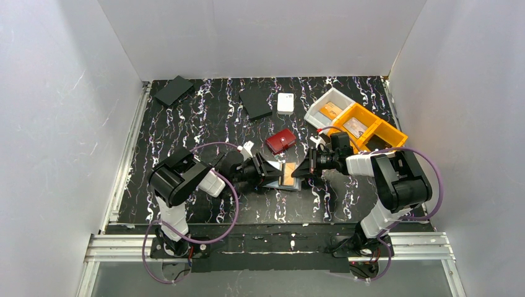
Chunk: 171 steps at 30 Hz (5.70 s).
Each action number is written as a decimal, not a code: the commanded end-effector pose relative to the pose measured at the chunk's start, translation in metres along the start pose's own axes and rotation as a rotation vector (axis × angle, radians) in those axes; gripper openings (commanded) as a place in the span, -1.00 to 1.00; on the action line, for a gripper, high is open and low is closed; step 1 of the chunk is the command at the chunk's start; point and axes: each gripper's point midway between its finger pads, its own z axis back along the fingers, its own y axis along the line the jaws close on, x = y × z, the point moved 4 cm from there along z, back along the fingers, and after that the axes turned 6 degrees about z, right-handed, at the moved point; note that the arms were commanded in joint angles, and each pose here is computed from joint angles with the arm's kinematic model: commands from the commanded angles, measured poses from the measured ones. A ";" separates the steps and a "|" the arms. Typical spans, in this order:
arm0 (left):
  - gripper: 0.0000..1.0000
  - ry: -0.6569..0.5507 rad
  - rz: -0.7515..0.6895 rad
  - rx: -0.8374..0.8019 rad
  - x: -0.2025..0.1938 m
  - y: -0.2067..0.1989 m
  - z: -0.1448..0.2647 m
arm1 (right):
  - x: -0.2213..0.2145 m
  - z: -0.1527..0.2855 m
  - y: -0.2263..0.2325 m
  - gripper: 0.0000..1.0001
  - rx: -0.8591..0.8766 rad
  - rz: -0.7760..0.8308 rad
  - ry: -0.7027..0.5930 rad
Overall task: Take the credit cards out of the card holder
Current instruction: Remove the credit card from the card holder.
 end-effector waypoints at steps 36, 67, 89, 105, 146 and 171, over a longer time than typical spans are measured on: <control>-0.32 0.008 0.005 -0.154 0.007 -0.050 -0.002 | 0.005 0.001 -0.005 -0.97 -0.023 -0.023 -0.011; -1.00 -0.001 -0.083 -0.088 0.004 -0.030 0.002 | 0.005 0.001 0.001 -0.70 -0.016 0.011 -0.014; -1.00 -0.060 -0.054 -0.031 0.013 0.001 0.029 | 0.006 0.003 -0.004 -0.56 -0.032 0.010 -0.015; -1.00 0.051 -0.249 -0.016 0.001 -0.017 0.046 | 0.030 0.035 0.056 0.45 0.124 0.462 0.001; -1.00 0.250 -0.481 0.024 -0.008 -0.049 0.060 | 0.020 -0.027 0.079 0.65 0.485 1.273 0.606; 0.93 -0.221 -0.151 0.016 0.013 -0.079 0.117 | 0.047 0.010 0.111 -0.97 -0.013 1.217 0.468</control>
